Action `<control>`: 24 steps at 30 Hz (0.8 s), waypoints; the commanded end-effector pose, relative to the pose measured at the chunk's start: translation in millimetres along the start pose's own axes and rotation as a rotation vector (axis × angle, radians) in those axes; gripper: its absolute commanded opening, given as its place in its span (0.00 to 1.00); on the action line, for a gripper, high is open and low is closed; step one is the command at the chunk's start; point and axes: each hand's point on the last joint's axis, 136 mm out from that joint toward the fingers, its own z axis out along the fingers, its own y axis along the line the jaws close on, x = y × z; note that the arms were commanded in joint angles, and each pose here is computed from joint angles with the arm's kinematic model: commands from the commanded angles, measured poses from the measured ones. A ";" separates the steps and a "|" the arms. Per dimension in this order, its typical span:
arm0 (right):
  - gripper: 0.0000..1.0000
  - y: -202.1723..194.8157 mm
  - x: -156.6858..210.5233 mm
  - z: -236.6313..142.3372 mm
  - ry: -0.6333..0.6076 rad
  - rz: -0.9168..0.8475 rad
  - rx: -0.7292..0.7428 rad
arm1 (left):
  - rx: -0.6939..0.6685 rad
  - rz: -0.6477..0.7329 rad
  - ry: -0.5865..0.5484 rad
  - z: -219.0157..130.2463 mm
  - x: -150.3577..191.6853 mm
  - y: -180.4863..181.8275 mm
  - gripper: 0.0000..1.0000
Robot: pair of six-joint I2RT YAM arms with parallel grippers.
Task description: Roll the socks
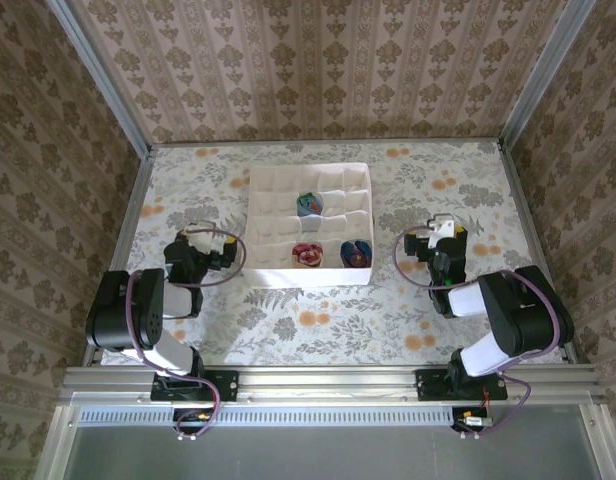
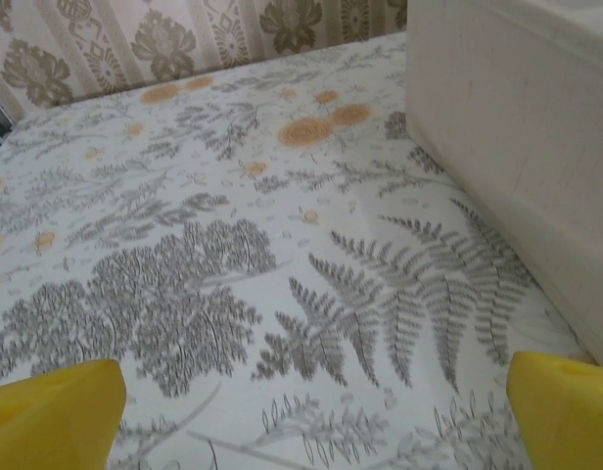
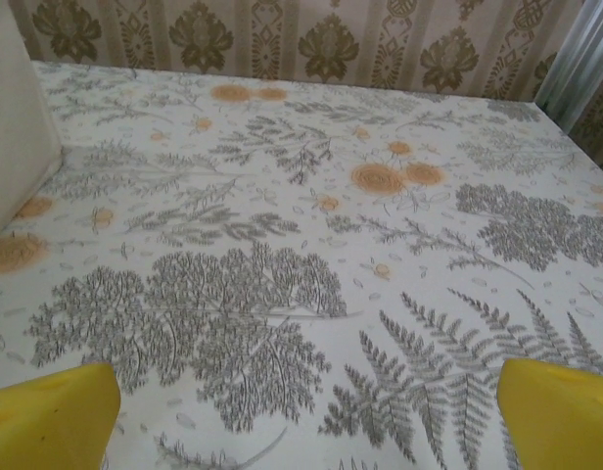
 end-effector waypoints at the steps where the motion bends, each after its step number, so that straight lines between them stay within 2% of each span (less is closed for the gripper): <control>1: 1.00 -3.0 -6.7 15.0 0.042 0.058 -0.012 | -0.031 -0.041 0.002 11.8 -15.2 14.2 1.00; 4: 1.00 -8.5 -6.3 20.3 0.067 0.103 -0.043 | -0.041 -0.059 0.018 13.0 -13.4 17.7 1.00; 24: 1.00 -8.6 -7.0 20.5 0.064 0.103 -0.043 | -0.043 -0.057 0.016 12.9 -14.2 18.1 1.00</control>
